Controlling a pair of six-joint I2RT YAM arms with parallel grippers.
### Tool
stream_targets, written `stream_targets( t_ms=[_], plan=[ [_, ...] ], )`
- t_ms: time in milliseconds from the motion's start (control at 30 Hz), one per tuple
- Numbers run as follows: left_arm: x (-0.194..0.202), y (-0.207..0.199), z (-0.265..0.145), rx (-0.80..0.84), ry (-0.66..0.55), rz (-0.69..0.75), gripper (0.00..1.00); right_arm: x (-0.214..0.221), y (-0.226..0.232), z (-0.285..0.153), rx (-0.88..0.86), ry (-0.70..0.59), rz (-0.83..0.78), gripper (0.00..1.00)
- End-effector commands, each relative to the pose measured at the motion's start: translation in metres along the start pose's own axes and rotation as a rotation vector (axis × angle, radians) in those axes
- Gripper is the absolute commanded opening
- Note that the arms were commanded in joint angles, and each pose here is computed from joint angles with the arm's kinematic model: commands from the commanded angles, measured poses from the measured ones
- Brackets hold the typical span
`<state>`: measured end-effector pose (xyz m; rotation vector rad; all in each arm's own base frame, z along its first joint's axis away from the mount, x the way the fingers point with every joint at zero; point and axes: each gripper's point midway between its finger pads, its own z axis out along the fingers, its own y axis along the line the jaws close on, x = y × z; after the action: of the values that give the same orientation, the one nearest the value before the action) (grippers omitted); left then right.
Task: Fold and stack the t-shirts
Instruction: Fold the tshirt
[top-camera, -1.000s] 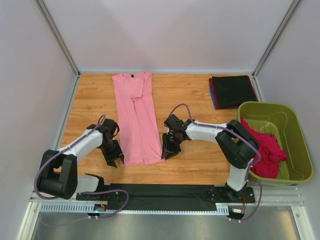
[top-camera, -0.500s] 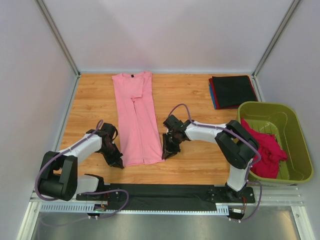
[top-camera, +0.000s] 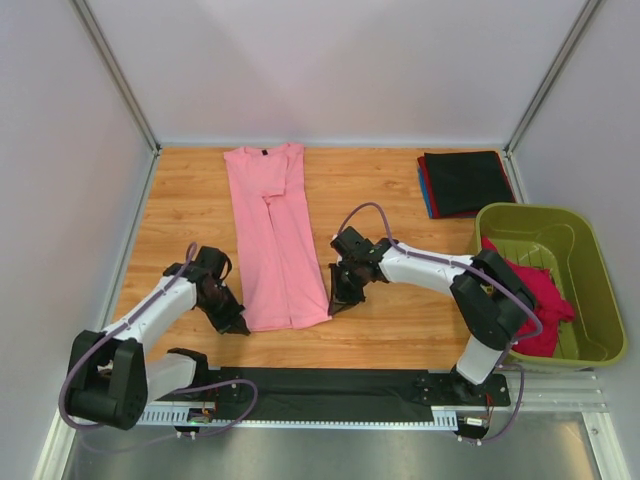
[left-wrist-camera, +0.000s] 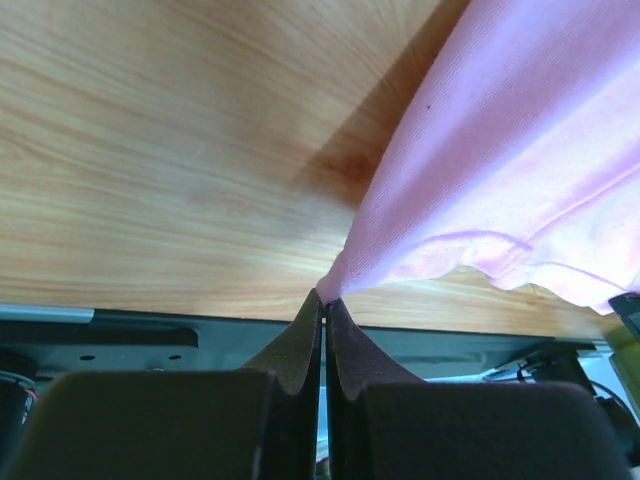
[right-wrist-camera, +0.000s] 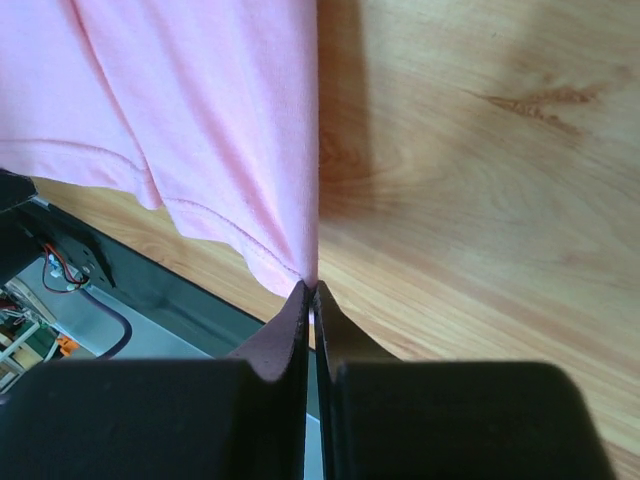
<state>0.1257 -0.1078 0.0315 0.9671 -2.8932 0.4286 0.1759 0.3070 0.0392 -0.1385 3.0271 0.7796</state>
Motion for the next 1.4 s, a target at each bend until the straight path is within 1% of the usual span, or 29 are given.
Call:
stream_targets(
  t_ms=[0,167,367,567,633,667,700,767,833,900,933,1000,1033,1100,1133,1167,1233,1300,1333,1367],
  plan=[
    [0.013,0.007,-0.005,-0.008,0.035,-0.055,0.0,0.005,-0.003,-0.012,0.015,-0.019,-0.013,0.0],
    [0.026,0.012,-0.007,-0.013,0.06,-0.064,0.0,0.013,-0.006,-0.02,0.009,-0.024,-0.014,0.0],
    [0.04,0.011,-0.013,-0.005,0.06,-0.055,0.0,0.019,-0.005,-0.032,0.001,-0.028,-0.014,0.0],
    [0.048,0.004,-0.005,0.044,0.096,-0.075,0.0,0.023,-0.007,-0.033,0.016,-0.01,-0.001,0.0],
    [0.042,-0.006,-0.006,0.071,0.082,-0.062,0.0,0.017,-0.006,-0.035,0.029,-0.019,-0.021,0.0],
    [0.039,-0.008,-0.007,0.071,0.073,-0.057,0.0,0.019,-0.009,-0.035,0.057,-0.003,-0.019,0.0],
    [0.035,-0.016,-0.011,0.071,0.069,-0.051,0.0,0.01,0.0,-0.04,0.048,-0.019,-0.037,0.01],
    [0.029,-0.018,-0.013,0.045,0.056,-0.036,0.0,0.006,-0.001,-0.041,0.078,-0.004,-0.052,0.0],
    [0.021,-0.028,-0.018,0.032,0.048,-0.028,0.0,-0.007,0.01,-0.045,0.074,-0.017,-0.067,0.0],
    [0.011,-0.036,-0.023,0.016,0.027,-0.011,0.0,-0.013,0.005,-0.044,0.101,0.005,-0.062,0.0],
    [0.008,-0.039,-0.025,0.013,0.02,-0.005,0.0,-0.023,0.013,-0.048,0.092,-0.018,-0.072,0.0],
    [-0.005,-0.047,-0.028,0.003,0.007,0.005,0.0,-0.033,0.01,-0.047,0.111,-0.012,-0.071,0.0],
    [-0.009,-0.049,-0.029,0.001,0.007,0.001,0.0,-0.043,0.018,-0.051,0.097,-0.028,-0.081,0.0],
    [-0.023,-0.057,-0.031,0.0,0.008,0.0,0.0,-0.053,0.018,-0.054,0.107,-0.024,-0.09,0.0],
    [-0.029,-0.059,-0.032,-0.003,0.004,0.001,0.0,-0.058,0.016,-0.049,0.121,-0.011,-0.085,0.0],
    [-0.035,-0.06,-0.033,-0.016,0.003,-0.004,0.0,-0.068,0.025,-0.055,0.11,-0.031,-0.097,0.0],
    [-0.052,-0.073,-0.039,-0.014,-0.013,0.017,0.0,-0.082,0.022,-0.054,0.12,-0.03,-0.097,0.0],
    [-0.072,-0.084,-0.046,-0.017,-0.03,0.021,0.0,-0.105,0.032,-0.062,0.093,-0.066,-0.102,0.0],
    [-0.079,-0.084,-0.049,-0.023,-0.033,0.01,0.0,-0.11,0.027,-0.055,0.11,-0.043,-0.097,0.0],
    [-0.091,-0.095,-0.052,-0.018,-0.041,0.012,0.0,-0.129,0.037,-0.065,0.086,-0.084,-0.104,0.0]
  ],
)
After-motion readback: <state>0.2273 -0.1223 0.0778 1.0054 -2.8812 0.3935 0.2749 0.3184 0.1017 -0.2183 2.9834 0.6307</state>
